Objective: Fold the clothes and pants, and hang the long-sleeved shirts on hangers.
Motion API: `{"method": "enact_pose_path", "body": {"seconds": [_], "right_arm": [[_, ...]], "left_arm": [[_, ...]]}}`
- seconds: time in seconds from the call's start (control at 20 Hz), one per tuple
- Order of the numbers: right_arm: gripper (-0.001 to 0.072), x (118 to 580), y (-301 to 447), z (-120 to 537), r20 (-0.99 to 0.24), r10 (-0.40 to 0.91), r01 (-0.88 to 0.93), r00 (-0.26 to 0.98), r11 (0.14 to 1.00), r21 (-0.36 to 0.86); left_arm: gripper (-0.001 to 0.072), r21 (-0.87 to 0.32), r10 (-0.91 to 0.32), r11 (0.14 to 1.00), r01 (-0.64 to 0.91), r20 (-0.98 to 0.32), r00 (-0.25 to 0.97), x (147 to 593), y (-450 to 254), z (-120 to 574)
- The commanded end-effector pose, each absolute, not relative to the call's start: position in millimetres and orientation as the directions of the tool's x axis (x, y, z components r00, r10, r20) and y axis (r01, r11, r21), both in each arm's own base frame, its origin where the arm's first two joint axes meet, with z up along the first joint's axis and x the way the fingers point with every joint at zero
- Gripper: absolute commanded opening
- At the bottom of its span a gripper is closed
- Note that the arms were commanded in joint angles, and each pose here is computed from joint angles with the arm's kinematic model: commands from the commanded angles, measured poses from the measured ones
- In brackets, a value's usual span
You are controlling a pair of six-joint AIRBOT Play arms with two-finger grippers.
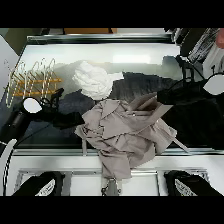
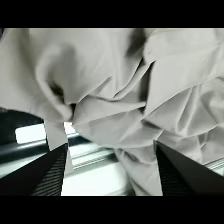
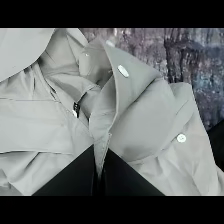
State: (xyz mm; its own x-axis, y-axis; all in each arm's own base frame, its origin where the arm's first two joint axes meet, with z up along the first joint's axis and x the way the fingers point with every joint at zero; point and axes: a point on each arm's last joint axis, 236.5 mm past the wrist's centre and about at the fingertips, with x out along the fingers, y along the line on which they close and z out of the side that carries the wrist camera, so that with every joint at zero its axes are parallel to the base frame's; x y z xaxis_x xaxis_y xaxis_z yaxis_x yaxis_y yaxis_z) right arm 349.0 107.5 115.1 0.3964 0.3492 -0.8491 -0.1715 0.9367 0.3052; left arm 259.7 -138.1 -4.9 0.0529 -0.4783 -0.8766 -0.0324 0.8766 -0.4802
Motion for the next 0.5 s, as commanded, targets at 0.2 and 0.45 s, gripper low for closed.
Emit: {"method": "enact_pose_path", "body": {"seconds": [0.2, 0.45], "right_arm": [[0.0013, 347.7, 108.0, 109.5, -0.854, 0.349, -0.167, 0.386, 0.937, 0.308], [0.0014, 347.3, 108.7, 109.4, -0.854, 0.352, -0.167, 0.384, 0.936, 0.310]], "left_arm": [[0.0570, -0.663, -0.660, 0.748, 0.031, -0.737, 0.147, 264.4, -209.6, -26.5], [0.0571, -0.634, -0.637, 0.770, 0.065, -0.770, 0.029, 261.4, -242.7, -60.4]]}}
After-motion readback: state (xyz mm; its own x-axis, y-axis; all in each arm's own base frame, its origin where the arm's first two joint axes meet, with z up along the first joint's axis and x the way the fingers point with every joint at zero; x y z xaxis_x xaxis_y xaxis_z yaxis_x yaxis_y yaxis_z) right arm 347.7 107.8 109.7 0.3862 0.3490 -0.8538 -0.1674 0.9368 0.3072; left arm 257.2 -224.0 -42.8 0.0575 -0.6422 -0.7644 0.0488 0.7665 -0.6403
